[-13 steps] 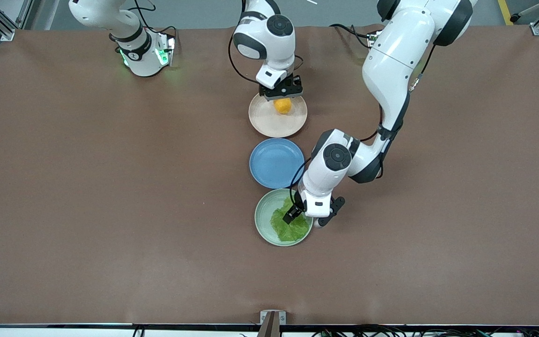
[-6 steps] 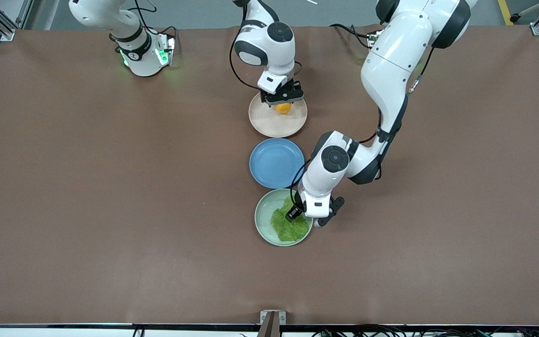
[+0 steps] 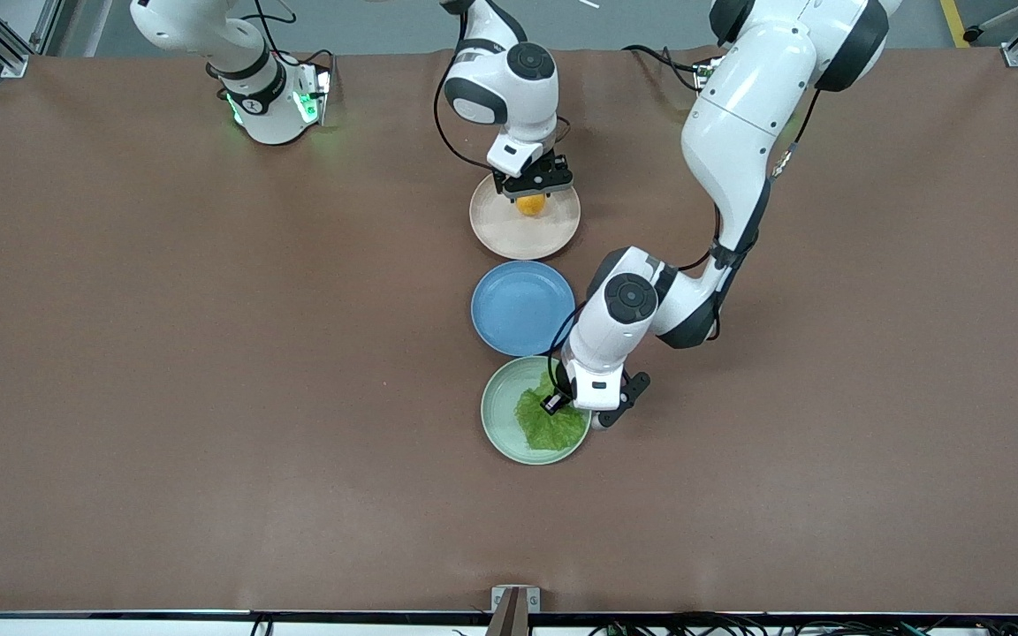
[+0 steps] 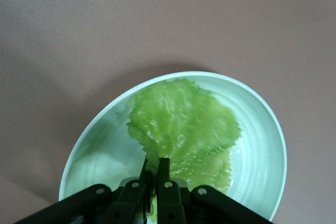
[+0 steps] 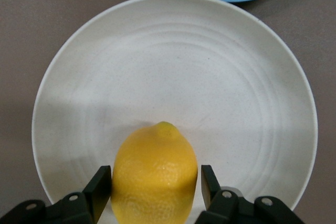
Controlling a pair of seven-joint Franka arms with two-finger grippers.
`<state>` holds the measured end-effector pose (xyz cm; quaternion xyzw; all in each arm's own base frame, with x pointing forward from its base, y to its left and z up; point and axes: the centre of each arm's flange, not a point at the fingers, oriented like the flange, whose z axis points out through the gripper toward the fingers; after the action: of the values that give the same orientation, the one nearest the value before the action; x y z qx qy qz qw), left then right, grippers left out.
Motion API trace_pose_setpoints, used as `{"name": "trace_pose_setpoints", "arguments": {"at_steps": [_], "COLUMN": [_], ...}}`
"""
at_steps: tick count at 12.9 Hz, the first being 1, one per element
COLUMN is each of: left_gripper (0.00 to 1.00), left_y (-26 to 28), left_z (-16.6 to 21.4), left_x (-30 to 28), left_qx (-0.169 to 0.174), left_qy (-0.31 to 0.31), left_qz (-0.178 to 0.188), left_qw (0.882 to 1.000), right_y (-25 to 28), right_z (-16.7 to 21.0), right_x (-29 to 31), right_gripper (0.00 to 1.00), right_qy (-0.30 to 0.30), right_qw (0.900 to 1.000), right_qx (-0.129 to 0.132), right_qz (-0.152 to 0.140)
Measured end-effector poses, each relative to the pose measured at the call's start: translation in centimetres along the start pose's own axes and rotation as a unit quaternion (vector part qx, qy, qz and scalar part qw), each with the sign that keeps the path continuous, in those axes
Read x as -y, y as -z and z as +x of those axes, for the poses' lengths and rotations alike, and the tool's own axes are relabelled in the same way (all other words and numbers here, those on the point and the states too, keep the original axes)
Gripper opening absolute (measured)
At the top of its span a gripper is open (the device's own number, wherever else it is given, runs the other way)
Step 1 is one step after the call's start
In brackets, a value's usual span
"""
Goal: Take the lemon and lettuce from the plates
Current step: 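Close the left gripper on the lettuce while the right gripper grasps the lemon, then lift the lettuce off its plate while the right gripper lifts the lemon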
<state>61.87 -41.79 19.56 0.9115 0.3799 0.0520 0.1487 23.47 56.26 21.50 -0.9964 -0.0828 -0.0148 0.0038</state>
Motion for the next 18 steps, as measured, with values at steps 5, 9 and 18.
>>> {"name": "trace_pose_setpoints", "arguments": {"at_steps": [5, 9, 18], "left_gripper": [0.04, 0.04, 0.03], "left_y": [1.7, 8.0, 19.6], "left_z": [-0.1, -0.2, 8.5], "left_x": [-1.5, -4.5, 6.6], "left_qx": [-0.003, -0.011, -0.008], "left_qy": [0.003, 0.005, -0.119], "left_qz": [-0.022, -0.061, -0.002], "left_qw": [1.000, 0.998, 0.993], "right_y": [-0.1, 0.4, 10.0], "right_z": [0.0, 3.5, 22.4], "right_x": [0.0, -2.2, -31.5], "right_gripper": [0.64, 0.64, 0.64], "right_qy": [-0.020, -0.068, -0.196], "right_qw": [1.000, 0.998, 0.977], "right_qx": [0.000, -0.002, 0.050], "right_qz": [-0.001, -0.011, -0.062]}}
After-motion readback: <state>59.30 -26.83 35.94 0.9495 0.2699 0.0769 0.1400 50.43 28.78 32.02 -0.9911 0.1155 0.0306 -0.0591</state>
